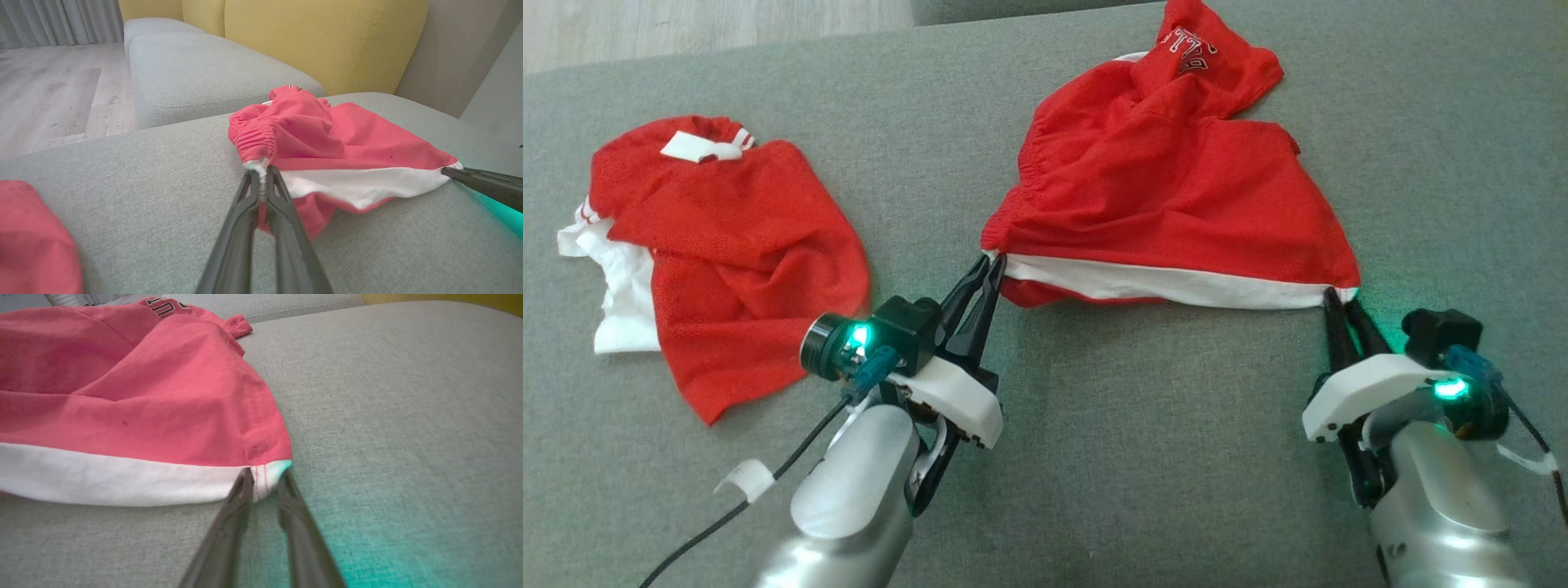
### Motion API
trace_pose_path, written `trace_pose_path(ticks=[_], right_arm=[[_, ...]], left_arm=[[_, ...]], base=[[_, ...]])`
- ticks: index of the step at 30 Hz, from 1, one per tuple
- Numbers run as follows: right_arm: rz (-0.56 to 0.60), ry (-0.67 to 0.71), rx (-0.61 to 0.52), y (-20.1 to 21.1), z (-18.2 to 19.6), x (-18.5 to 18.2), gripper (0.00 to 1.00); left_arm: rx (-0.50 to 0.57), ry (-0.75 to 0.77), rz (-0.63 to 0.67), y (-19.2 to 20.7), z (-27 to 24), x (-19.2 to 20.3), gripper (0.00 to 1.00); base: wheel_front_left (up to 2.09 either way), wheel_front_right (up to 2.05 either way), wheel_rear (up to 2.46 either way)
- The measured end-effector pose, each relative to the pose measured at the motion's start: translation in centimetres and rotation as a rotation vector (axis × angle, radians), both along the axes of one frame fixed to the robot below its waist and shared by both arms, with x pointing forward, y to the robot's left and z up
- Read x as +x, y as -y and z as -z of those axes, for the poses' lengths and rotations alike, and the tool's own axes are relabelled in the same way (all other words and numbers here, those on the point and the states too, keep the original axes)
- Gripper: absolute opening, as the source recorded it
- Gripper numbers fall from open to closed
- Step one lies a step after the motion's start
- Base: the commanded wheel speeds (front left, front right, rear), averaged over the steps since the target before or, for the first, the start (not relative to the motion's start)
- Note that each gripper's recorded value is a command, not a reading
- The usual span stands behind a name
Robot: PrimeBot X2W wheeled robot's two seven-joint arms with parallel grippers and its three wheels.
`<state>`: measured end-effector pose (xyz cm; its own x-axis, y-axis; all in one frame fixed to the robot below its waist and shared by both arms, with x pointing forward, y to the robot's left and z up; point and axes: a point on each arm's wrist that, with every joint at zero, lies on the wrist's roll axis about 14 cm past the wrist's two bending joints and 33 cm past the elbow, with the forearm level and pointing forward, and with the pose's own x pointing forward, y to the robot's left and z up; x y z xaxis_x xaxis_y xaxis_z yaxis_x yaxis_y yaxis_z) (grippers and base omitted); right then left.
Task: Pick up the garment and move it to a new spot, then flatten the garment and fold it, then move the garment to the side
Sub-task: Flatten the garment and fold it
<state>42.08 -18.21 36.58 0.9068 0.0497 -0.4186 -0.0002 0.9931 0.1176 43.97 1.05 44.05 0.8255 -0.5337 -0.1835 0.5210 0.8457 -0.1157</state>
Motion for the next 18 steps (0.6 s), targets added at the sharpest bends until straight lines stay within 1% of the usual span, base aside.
trace_pose_path(ticks=[5, 8, 12, 18], right_arm=[[-0.007, 0.044, -0.006, -0.1, -1.1, 0.4, 0.0], [-0.016, 0.101, -0.012, -0.2, -2.6, 1.0, 0.0], [-0.026, 0.217, -0.02, -0.4, -6.0, 2.2, 0.0], [-0.057, 0.393, -0.04, -0.9, -12.5, 3.6, 0.0]], left_arm=[[-0.002, 0.014, -0.009, -0.2, -0.6, 0.1, 0.0], [-0.007, 0.03, -0.028, -0.7, -1.2, 0.3, 0.0], [-0.019, 0.064, -0.051, -1.3, -2.4, 0.7, 0.0], [-0.051, 0.14, -0.071, -2.0, -5.6, 1.8, 0.0]], base=[[0.0, 0.0, 0.0], [0.0, 0.0, 0.0], [0.0, 0.0, 0.0], [0.0, 0.0, 0.0]])
